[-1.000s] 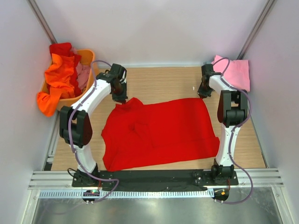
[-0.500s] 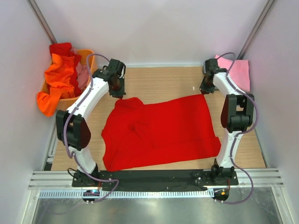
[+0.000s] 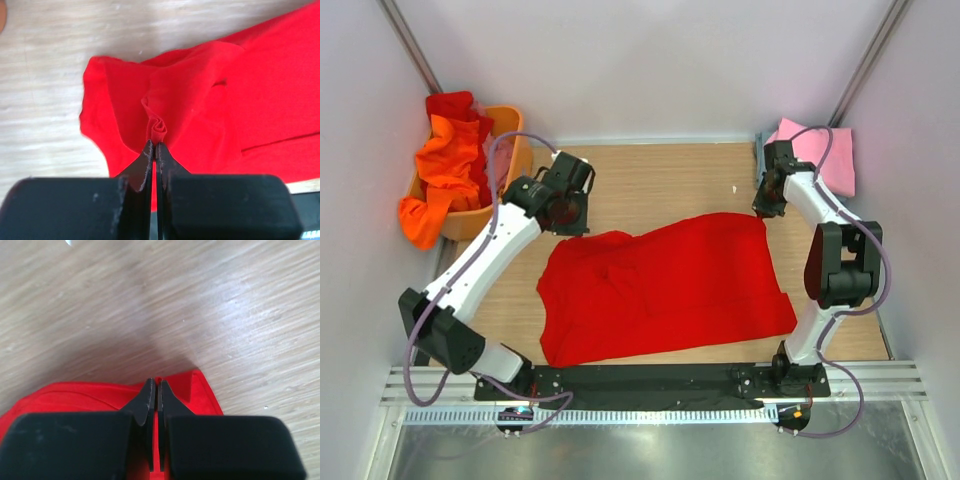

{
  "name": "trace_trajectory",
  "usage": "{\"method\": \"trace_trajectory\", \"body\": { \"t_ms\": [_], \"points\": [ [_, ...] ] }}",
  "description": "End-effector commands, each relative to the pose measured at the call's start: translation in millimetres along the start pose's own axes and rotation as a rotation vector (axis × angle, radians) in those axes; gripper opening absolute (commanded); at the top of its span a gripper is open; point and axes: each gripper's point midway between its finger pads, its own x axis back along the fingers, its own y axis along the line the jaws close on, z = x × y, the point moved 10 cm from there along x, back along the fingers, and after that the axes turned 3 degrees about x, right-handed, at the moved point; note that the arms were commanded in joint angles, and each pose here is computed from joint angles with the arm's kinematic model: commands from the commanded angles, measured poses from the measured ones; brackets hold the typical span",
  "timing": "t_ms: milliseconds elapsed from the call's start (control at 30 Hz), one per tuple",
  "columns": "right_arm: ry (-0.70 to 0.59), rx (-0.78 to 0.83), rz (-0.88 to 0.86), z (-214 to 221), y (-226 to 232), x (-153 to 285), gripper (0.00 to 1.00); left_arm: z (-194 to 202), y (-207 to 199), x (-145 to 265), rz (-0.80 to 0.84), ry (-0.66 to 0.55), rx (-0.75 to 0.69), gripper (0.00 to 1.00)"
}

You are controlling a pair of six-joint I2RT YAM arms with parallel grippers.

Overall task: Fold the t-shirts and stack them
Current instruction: Fold the tshirt

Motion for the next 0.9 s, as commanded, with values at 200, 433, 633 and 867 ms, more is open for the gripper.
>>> {"method": "trace_trajectory", "body": {
  "t_ms": [200, 433, 633, 867],
  "points": [
    [-0.084, -0.019, 0.01, 4, -17, 28, 0.01, 43, 25, 30, -0.066, 0.007, 0.042, 0.0],
    [-0.091, -0.065, 0.062, 25, -43, 35, 0.01, 62, 35, 33, -0.075, 0.024, 0.047, 0.0],
    [-0.071, -0.076, 0.07, 40, -52, 31, 0.01, 73, 39, 38, -0.058, 0.034, 0.065, 0.0],
    [-0.038, -0.076, 0.06, 51, -53, 22, 0.01, 89, 39, 38, -0.037, 0.065, 0.083, 0.0]
  ]
}}
